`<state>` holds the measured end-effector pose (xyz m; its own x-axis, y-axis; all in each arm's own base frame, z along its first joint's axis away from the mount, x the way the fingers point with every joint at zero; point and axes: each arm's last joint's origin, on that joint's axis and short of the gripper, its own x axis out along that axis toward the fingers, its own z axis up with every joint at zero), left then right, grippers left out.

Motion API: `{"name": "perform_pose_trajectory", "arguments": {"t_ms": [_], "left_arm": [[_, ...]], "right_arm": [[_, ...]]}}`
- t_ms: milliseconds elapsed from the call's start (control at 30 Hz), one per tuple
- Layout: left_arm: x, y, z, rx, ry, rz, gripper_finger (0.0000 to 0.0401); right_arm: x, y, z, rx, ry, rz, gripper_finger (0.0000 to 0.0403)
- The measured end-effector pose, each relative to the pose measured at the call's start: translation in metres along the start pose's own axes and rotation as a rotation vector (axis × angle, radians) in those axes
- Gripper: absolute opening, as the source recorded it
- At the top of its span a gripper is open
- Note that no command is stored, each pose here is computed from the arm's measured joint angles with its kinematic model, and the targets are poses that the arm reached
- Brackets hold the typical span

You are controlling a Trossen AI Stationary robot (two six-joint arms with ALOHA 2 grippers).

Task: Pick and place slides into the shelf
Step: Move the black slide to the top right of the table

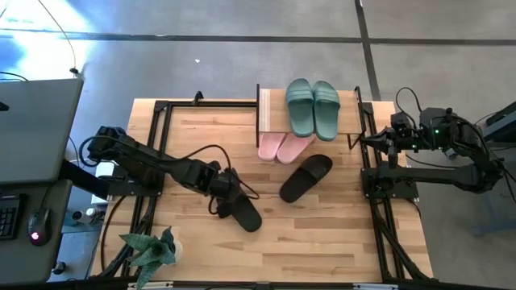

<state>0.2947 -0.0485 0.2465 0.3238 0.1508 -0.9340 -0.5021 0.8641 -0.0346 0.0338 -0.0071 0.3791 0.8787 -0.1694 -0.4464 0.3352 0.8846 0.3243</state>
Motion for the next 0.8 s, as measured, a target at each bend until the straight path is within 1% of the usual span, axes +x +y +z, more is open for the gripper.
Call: {"name": "perform_pose_trajectory", "arguments": {"t_ms": [167, 367, 667, 767, 800], "left_arm": [[0.005, -0.002, 0.0, -0.011, 0.009, 0.002, 0.0156], [0.011, -0.01, 0.005, 0.003, 0.007, -0.084, 0.0156], [0.018, -0.012, 0.005, 0.025, 0.02, -0.075, 0.0156], [0.025, -0.013, 0.004, 0.056, 0.042, -0.069, 0.0156], [0.027, -0.016, 0.006, 0.065, 0.034, -0.083, 0.0156]], "right_arm": [[0.0, 0.0, 0.0, 0.0, 0.0, 0.0, 0.0002], [0.0, 0.0, 0.0, 0.0, 0.0, 0.0, 0.0002], [0.0, 0.0, 0.0, 0.0, 0.0, 0.0, 0.0002], [0.0, 0.0, 0.0, 0.0, 0.0, 0.0, 0.0002], [0.0, 0.0, 0.0, 0.0, 0.0, 0.0, 0.0002]]}}
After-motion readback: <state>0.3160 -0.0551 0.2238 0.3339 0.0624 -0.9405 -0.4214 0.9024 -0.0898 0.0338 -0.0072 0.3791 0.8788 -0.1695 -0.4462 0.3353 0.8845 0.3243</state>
